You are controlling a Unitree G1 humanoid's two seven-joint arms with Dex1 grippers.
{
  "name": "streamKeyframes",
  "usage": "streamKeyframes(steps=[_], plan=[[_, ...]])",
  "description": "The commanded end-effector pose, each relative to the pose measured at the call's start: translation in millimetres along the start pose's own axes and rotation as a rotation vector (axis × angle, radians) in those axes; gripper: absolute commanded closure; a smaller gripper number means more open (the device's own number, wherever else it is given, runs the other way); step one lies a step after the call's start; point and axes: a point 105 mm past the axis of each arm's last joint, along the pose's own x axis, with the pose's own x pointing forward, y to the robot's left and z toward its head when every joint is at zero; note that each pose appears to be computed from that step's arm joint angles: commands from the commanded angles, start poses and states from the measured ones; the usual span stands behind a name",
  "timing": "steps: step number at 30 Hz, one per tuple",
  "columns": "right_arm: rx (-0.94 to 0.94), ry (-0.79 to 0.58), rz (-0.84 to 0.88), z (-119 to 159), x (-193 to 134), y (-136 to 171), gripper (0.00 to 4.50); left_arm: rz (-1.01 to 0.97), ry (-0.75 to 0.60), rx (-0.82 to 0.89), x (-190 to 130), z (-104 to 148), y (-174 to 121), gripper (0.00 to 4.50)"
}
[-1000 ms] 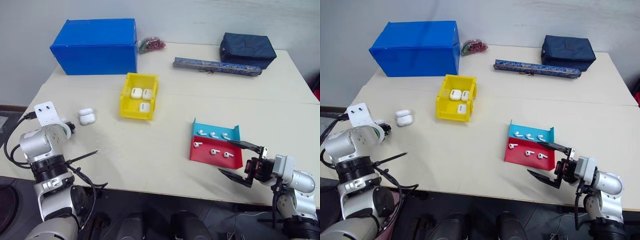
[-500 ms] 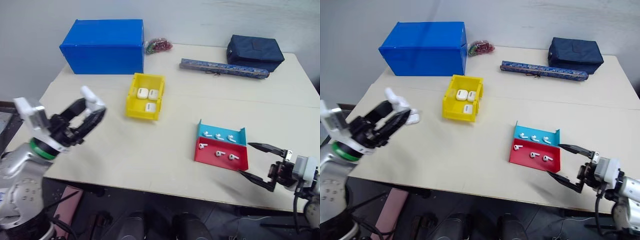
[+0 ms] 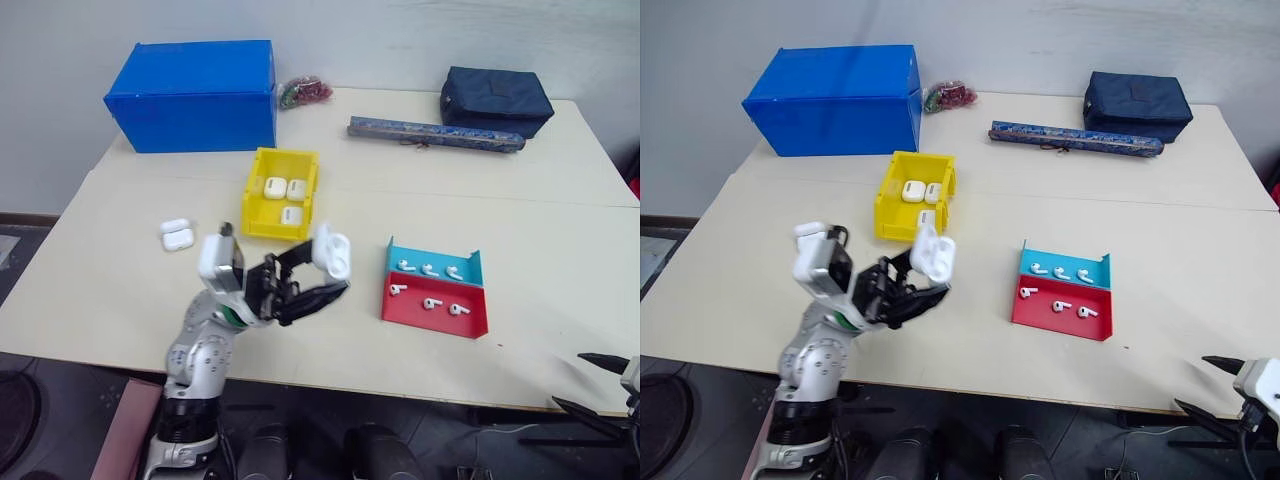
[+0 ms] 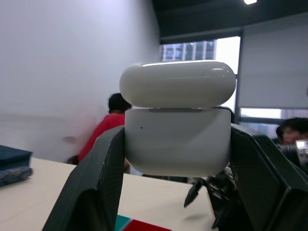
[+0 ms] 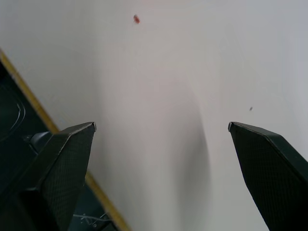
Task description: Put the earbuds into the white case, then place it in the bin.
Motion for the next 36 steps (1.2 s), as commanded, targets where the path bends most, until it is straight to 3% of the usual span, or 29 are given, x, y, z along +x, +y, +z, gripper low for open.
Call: streamKeyframes(steps=[1,6,11,14,20,27,36], plan=[[-0.081,-0.102,0.011,52,8,-12,0.0,-0.071,-0.019,0.048,9,-1,-5,1.73],[-0.103,-0.155,0.161,122,33,-5,0.0,-0.086,-0.012,0.02,2,-10,-14,1.73],[-0.088,-0.086,0.317,156,51,19,0.0,-0.062,0.026,-0.002,-7,-22,-21,1.73],[-0.12,-0.014,0.334,160,61,25,0.58,-0.035,0.032,0.009,-8,-26,-23,1.73],[-0.197,0.079,0.25,159,84,16,2.65,-0.016,0.055,0.025,-11,-29,-25,1.73],[-0.208,0.202,0.262,146,97,17,2.65,-0.004,0.075,0.031,-15,-31,-26,1.73],[-0.245,0.25,0.218,143,113,8,2.65,-0.012,0.085,0.043,-15,-32,-26,1.73]])
